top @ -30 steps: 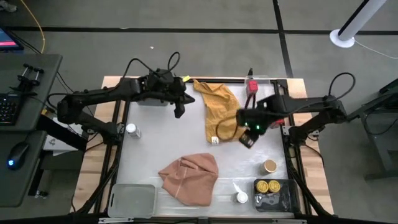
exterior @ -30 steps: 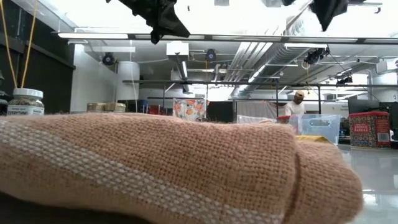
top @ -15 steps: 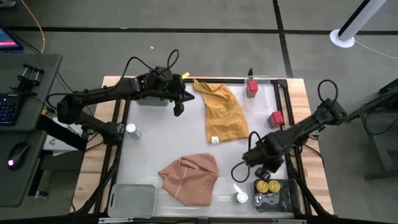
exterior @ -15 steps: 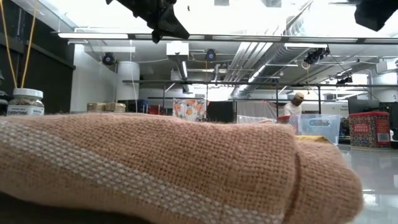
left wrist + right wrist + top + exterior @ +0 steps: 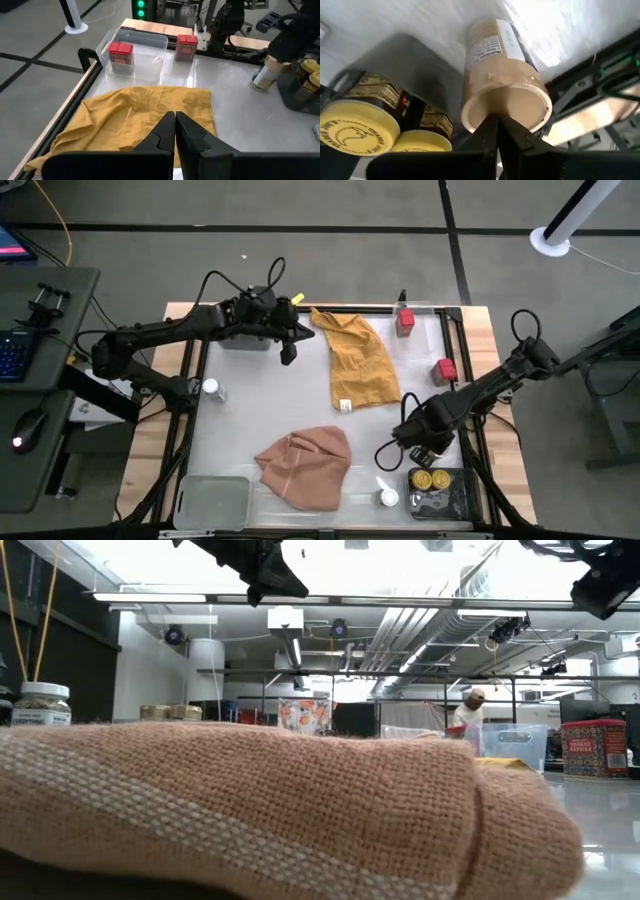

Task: Sort spices by type
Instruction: Put the brown seasoning bottle into the top left black bin

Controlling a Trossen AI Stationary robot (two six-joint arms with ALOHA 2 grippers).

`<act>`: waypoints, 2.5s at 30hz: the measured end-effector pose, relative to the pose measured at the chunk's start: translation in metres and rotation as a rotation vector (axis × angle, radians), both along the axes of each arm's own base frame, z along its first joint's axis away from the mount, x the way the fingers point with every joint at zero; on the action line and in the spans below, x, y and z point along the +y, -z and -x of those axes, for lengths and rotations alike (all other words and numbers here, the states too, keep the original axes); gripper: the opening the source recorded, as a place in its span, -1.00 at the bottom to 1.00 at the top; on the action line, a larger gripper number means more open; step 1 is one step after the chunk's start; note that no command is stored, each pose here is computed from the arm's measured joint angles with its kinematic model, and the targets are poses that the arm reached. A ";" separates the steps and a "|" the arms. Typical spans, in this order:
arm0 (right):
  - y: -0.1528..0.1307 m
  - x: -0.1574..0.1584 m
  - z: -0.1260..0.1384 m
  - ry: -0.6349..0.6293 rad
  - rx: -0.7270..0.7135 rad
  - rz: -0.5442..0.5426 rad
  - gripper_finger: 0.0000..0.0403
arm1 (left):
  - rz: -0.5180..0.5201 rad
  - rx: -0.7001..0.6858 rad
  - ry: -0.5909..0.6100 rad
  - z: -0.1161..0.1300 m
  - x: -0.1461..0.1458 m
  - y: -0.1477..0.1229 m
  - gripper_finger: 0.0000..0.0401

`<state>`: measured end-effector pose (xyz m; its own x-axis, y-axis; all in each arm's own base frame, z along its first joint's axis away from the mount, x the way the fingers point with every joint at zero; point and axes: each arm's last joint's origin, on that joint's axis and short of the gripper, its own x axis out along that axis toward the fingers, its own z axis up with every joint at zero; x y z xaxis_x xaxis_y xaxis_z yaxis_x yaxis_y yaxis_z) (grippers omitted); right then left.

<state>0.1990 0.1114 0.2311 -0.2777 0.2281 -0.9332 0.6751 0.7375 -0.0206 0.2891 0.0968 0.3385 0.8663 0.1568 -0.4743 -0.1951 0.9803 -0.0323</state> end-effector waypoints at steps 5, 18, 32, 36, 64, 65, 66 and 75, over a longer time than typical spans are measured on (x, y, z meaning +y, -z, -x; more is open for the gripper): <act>-0.006 -0.020 -0.028 -0.028 -0.269 0.203 -1.00 | 0.005 0.009 -0.001 0.004 -0.001 -0.002 -1.00; -0.008 -0.066 -0.075 -0.137 -0.510 0.256 -1.00 | -0.068 -0.143 -0.074 0.049 -0.008 -0.046 -1.00; -0.012 -0.072 -0.069 -0.135 -0.434 0.136 -0.71 | -0.039 -0.121 -0.155 0.048 -0.004 -0.042 -1.00; -0.012 -0.077 -0.072 -0.167 -0.453 0.134 -0.31 | 0.009 -0.082 -0.156 0.041 -0.002 -0.033 -1.00; 0.077 -0.049 -0.056 -0.424 -0.269 0.100 0.63 | 0.065 -0.038 -0.134 0.038 -0.003 -0.026 -1.00; 0.081 -0.050 -0.054 -0.413 -0.269 0.103 0.63 | 0.065 -0.038 -0.134 0.038 -0.003 -0.026 -1.00; 0.083 -0.050 -0.053 -0.399 -0.269 0.110 0.63 | 0.065 -0.038 -0.134 0.038 -0.003 -0.026 -1.00; 0.062 -0.055 -0.075 -0.431 -0.373 0.236 0.36 | 0.055 -0.110 -0.079 0.034 -0.010 -0.033 -1.00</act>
